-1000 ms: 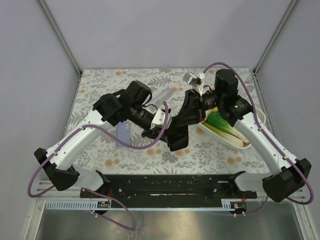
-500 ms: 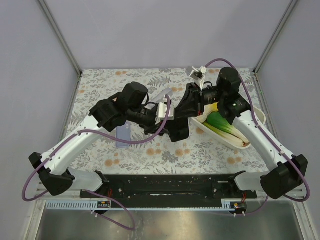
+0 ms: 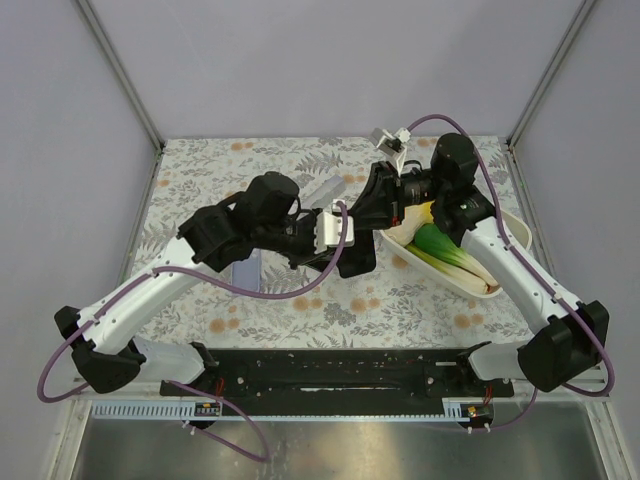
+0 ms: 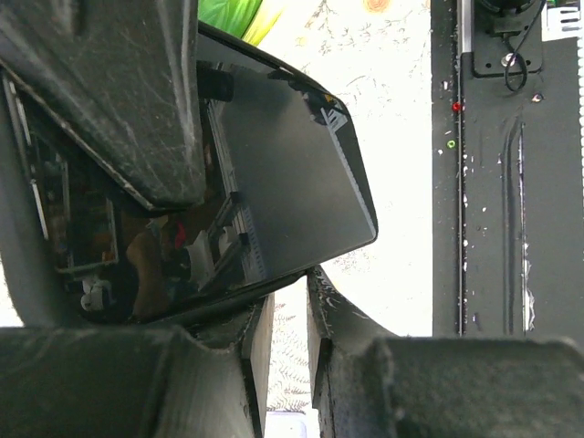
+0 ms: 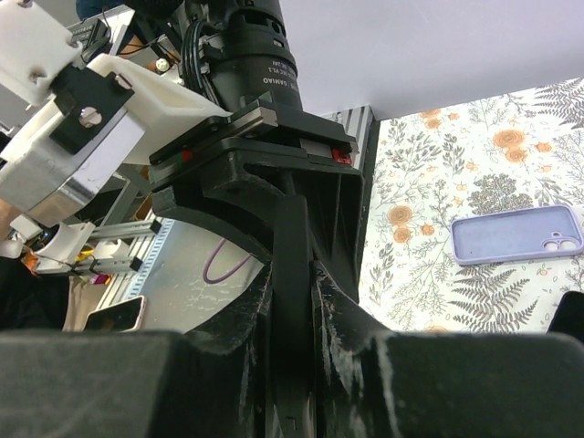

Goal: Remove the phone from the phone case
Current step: Remove the phone case from the phone.

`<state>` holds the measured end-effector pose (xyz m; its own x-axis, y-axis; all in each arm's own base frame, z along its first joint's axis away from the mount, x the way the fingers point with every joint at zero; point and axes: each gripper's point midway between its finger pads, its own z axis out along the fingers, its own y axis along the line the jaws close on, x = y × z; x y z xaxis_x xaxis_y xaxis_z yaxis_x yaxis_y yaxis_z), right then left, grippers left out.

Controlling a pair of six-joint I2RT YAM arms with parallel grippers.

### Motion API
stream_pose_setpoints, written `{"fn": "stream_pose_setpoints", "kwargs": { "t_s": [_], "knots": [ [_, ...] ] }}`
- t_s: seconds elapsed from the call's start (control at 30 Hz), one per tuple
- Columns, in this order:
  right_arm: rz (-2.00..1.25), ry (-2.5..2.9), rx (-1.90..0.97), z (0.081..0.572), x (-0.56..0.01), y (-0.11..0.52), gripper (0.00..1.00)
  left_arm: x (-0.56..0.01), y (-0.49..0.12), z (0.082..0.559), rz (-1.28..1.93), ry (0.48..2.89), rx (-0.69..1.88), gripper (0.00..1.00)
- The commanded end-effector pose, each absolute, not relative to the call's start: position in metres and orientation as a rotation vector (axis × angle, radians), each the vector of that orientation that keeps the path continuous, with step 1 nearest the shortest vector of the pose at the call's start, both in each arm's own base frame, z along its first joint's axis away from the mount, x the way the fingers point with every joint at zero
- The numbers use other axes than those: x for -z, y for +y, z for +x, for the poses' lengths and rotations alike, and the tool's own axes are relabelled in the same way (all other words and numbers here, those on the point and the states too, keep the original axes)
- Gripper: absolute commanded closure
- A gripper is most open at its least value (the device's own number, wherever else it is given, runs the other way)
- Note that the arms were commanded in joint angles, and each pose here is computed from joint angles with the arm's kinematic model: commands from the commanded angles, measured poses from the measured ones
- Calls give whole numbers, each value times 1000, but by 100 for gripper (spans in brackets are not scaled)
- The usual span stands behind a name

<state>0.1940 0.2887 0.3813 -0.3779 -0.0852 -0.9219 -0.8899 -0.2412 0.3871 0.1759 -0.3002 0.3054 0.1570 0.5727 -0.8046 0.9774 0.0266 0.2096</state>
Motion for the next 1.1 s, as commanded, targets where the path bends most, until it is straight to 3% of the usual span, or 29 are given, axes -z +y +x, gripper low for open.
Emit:
{"fn": "stream_pose_setpoints", "kwargs": {
  "t_s": [0.0,0.03,0.1,0.3,0.5,0.8,1.07],
  "knots": [
    [-1162,1450,-1734,186,-393,293,100,-321,-318,204,1617,1364,511,100],
    [-1163,1449,-1721,186,-392,293,100,-321,-318,202,1613,1369,519,100],
    [-1163,1458,-1713,186,-391,292,100,-323,-315,202,1606,1371,520,83],
    [-1163,1454,-1689,187,-392,291,100,-328,-303,202,1581,1392,536,46],
    [-1154,1460,-1682,190,-391,290,100,-335,-284,205,1532,1417,552,17],
    [-1135,1481,-1629,194,-385,290,100,-367,-276,195,1380,1453,776,12],
    [-1118,1454,-1514,195,-387,286,100,-401,-296,186,1153,1510,1172,23]
  ]
}}
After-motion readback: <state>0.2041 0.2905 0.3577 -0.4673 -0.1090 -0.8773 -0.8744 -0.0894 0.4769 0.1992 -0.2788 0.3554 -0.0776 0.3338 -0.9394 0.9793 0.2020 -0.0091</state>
